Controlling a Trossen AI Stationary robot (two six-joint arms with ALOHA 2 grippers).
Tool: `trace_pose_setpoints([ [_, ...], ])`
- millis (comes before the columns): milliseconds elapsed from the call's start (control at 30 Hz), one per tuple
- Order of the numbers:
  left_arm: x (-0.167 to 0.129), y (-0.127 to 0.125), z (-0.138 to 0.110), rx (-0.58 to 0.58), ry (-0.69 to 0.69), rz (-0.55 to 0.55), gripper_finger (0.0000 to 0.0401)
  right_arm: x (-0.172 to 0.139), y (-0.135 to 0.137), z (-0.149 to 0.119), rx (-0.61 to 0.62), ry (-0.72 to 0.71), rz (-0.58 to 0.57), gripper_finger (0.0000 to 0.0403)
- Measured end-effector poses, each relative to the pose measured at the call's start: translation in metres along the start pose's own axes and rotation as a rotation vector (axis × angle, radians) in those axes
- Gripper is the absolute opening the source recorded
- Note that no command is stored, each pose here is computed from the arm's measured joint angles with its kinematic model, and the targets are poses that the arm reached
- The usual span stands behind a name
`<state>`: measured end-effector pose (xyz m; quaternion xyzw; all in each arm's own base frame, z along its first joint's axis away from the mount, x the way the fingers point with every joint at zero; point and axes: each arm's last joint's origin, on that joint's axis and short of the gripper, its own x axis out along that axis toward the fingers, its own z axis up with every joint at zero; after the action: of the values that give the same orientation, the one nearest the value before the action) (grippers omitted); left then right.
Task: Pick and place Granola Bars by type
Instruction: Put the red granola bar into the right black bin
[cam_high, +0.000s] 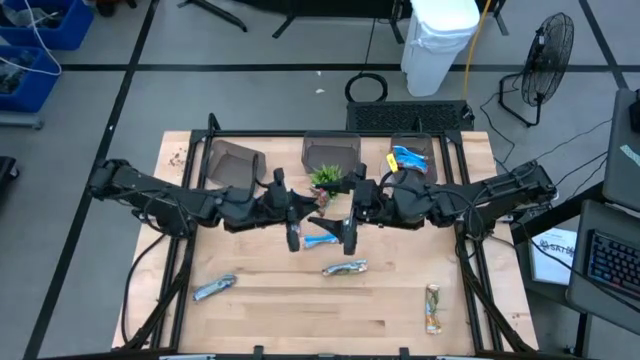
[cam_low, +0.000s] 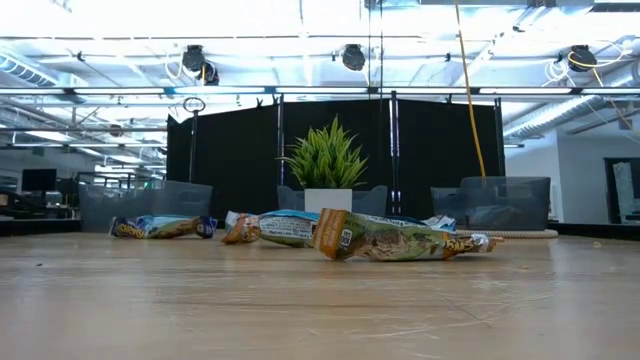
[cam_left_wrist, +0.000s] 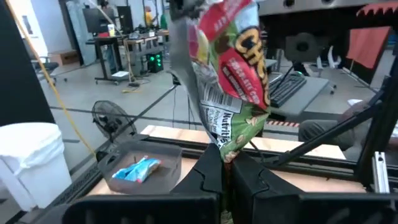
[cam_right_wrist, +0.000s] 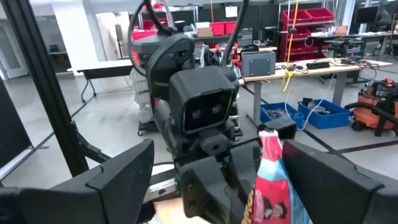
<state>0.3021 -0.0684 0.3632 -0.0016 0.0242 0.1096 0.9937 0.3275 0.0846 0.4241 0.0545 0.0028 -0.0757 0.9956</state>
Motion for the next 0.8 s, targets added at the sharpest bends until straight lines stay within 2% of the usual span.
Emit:
trace_pose_setpoints([
  [133, 0.000, -0.002, 0.001, 0.005, 0.003, -0.020, 0.0006, 0.000, 0.000, 0.000, -0.008, -0.001, 0.001, 0.0345],
  [267, -0.006, -0.012, 0.001, 0.014, 0.002, -0.054, 0.0006, 0.000, 0.000, 0.000, -0.083, -0.002, -0.007, 0.0345],
  [367, -0.011, -0.021, 0.001, 0.047, 0.001, -0.068, 0.0006, 0.000, -0.001, 0.001, -0.094, -0.011, -0.040, 0.0345],
  [533, -0.016, -0.028, 0.003, 0.116, -0.020, -0.025, 0.0006, 0.000, -0.002, 0.001, -0.090, -0.011, -0.054, 0.0345],
  [800, -0.011, -0.017, 0.008, 0.035, -0.060, 0.061, 0.0006, 0.000, -0.002, 0.001, -0.071, -0.012, -0.053, 0.0345],
])
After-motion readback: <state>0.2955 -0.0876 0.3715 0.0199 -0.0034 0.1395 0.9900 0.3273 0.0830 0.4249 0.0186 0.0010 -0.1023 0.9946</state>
